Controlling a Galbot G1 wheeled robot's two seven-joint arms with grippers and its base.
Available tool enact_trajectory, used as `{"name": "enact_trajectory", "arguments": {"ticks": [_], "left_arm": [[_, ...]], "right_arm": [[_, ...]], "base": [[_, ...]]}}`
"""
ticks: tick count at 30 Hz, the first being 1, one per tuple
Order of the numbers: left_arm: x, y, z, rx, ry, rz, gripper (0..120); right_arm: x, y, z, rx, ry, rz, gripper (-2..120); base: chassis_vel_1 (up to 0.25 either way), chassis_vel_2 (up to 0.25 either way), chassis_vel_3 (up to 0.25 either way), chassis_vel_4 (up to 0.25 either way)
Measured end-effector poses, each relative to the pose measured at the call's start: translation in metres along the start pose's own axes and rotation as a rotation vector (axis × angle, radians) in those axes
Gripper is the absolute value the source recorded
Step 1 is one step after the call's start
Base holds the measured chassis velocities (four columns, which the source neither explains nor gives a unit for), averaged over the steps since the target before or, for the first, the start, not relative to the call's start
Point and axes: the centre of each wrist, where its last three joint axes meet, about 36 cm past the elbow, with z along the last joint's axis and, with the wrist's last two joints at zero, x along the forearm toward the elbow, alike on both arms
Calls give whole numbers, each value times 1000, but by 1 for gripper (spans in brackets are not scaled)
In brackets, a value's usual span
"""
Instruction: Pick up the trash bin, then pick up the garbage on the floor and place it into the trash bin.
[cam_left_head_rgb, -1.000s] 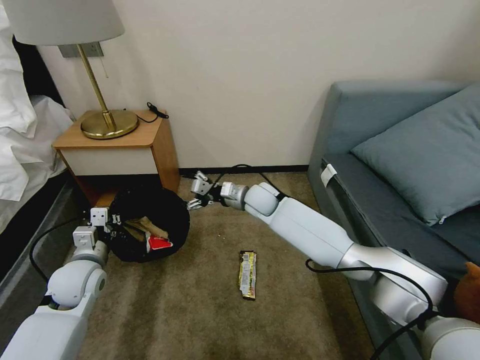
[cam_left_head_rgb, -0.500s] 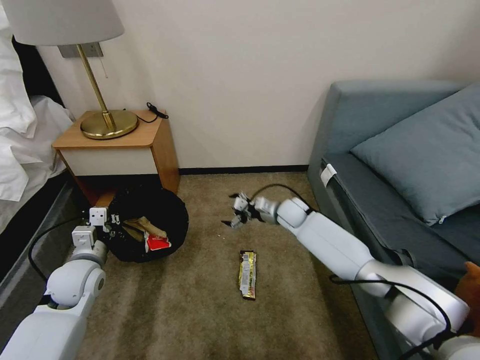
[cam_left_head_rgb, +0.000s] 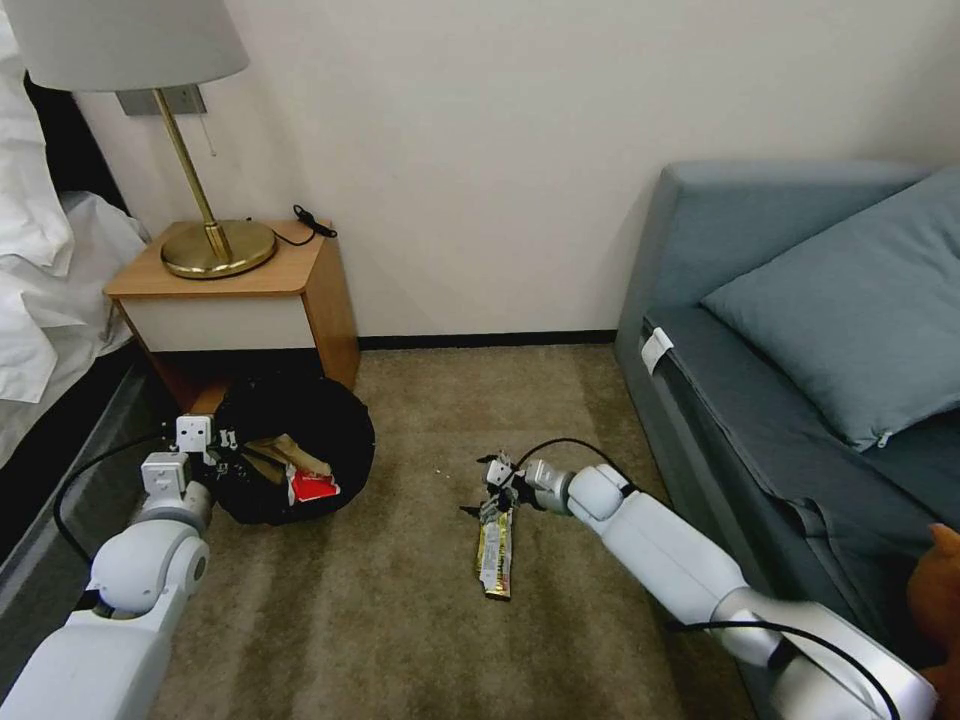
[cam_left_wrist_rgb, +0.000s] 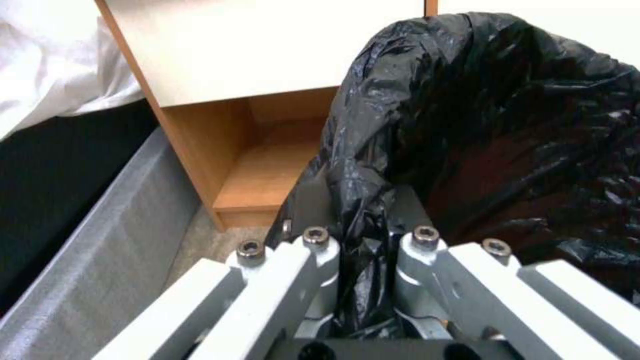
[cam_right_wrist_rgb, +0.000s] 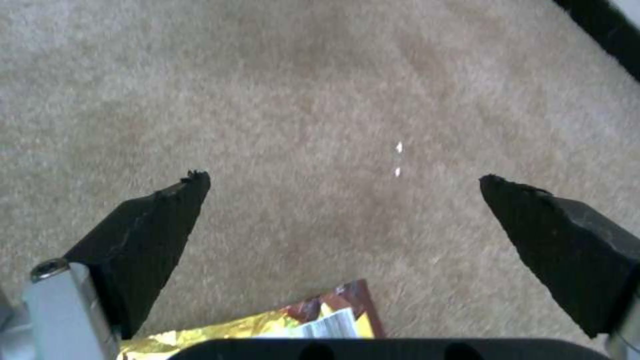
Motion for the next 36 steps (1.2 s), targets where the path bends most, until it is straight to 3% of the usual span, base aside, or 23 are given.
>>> {"name": "enact_trajectory", "arguments": {"ticks": [10, 36], "left_arm": [[5, -9, 5, -5, 4, 7, 5], [7, -16, 16, -8, 7, 38, 5]], "right_arm": [[-5, 22, 26, -38, 27, 29, 100], [-13, 38, 57, -146, 133, 80, 100]], "base": [[0, 0, 0, 0], [0, 0, 0, 0]]}}
